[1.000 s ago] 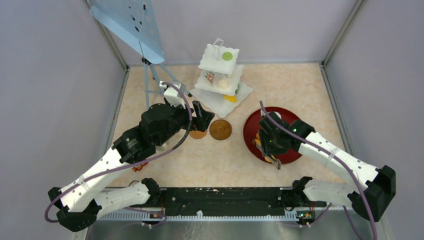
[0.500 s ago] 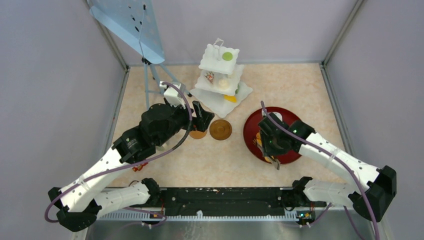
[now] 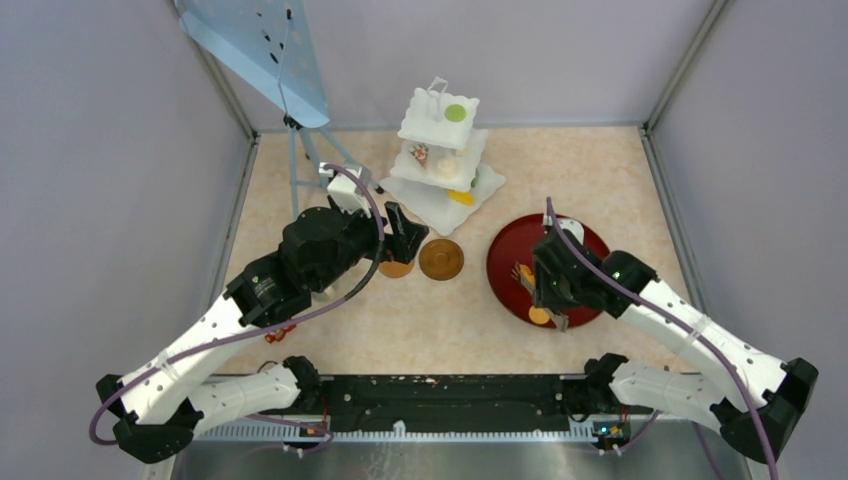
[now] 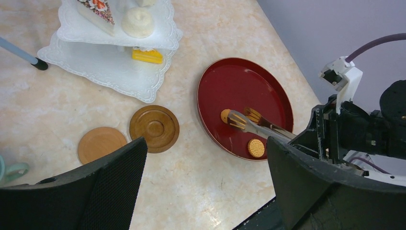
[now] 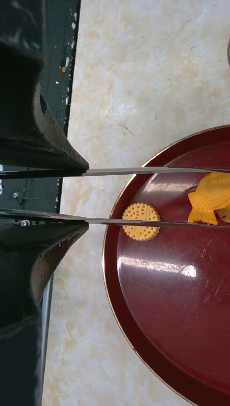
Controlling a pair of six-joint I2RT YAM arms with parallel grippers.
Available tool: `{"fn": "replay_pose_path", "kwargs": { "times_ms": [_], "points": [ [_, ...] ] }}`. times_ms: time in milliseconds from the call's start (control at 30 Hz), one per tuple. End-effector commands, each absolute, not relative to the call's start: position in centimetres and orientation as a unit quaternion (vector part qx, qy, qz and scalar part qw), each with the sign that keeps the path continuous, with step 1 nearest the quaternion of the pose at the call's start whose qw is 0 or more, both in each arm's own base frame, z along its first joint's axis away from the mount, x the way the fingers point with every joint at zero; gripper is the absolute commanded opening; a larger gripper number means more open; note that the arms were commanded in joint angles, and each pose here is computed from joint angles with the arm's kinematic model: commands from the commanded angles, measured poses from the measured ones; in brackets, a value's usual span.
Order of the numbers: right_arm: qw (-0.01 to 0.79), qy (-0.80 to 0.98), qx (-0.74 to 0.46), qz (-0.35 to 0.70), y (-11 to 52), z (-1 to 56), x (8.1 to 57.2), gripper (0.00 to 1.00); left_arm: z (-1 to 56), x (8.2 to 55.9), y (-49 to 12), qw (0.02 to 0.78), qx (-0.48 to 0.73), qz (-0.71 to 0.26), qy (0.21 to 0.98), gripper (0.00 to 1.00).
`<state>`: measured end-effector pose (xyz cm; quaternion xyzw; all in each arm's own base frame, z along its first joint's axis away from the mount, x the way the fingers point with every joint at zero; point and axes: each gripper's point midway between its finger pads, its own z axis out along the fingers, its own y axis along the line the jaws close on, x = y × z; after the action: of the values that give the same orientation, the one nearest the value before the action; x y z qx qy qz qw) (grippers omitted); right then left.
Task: Serve the afternoon tea
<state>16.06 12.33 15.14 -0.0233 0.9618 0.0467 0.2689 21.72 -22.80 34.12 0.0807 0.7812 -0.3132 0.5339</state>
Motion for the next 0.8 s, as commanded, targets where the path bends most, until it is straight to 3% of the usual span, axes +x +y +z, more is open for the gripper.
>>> {"fn": "replay_pose_path", "kwargs": {
  "times_ms": [0,533,767],
  "points": [
    [0.345,0.935,-0.011,0.078,12.8,18.8,17.8,0.29,35.7,21.7,-22.3,0.552,0.074,-0.322,0.765,0.99],
    [0.530,0.817,-0.119,0.193,20.2,35.0,24.8,0.29,36.8,22.2,-20.0,0.583,0.037,-0.296,0.756,0.99],
    [0.570,0.777,-0.139,0.227,25.8,39.1,29.4,0.31,37.5,22.2,-18.1,0.600,0.008,-0.279,0.750,0.99]
  ]
}}
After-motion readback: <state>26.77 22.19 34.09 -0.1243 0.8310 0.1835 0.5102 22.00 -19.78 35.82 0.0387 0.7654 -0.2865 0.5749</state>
